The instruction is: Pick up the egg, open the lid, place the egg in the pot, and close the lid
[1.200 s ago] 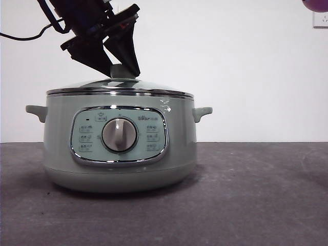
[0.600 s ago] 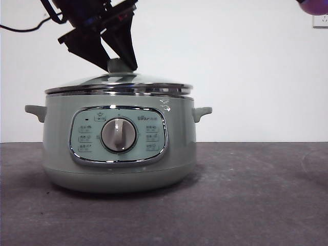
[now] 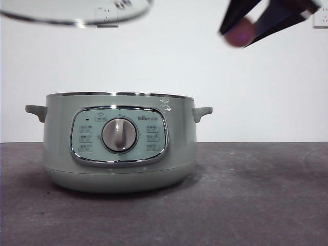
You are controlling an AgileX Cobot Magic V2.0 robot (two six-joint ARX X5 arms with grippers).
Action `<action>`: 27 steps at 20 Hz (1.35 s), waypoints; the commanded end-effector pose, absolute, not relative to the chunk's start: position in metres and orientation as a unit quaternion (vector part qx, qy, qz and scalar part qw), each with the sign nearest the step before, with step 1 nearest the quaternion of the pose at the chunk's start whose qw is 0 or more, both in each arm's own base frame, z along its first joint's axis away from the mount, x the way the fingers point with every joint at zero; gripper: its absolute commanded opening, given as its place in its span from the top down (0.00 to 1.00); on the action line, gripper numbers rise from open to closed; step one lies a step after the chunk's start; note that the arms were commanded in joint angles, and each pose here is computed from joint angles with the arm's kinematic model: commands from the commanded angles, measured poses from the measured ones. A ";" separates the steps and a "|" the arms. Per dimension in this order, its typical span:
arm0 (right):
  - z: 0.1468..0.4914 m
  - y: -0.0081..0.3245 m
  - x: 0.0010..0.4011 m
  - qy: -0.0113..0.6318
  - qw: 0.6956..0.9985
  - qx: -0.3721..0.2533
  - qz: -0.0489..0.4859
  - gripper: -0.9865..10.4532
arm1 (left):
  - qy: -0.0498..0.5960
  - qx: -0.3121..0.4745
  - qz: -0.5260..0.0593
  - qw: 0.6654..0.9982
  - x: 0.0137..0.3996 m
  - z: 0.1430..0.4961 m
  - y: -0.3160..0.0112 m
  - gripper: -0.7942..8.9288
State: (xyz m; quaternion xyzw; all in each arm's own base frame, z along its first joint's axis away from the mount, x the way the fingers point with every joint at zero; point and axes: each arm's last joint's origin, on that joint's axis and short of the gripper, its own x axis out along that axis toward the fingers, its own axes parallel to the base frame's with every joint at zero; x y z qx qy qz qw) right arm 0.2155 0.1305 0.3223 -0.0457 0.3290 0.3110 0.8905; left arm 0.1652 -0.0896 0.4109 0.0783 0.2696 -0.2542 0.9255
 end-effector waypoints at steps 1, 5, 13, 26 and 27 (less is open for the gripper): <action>0.322 0.156 0.239 0.333 0.881 -0.061 0.329 0.92 | 0.227 0.068 -0.238 0.942 0.137 0.430 -0.073 0.93; 0.312 0.203 0.280 0.350 0.862 -0.090 0.355 0.92 | 0.223 0.056 -0.232 0.945 0.101 0.434 -0.053 0.93; 0.247 0.288 0.326 0.376 0.816 -0.172 0.405 0.93 | 0.226 0.047 -0.217 0.949 0.082 0.434 -0.043 0.93; 0.195 0.298 0.331 0.435 0.785 -0.213 0.387 0.92 | 0.226 0.045 -0.217 0.949 0.082 0.434 -0.043 0.93; 0.194 0.297 0.330 0.441 0.781 -0.214 0.387 0.85 | 0.226 0.045 -0.217 0.949 0.082 0.434 -0.043 0.93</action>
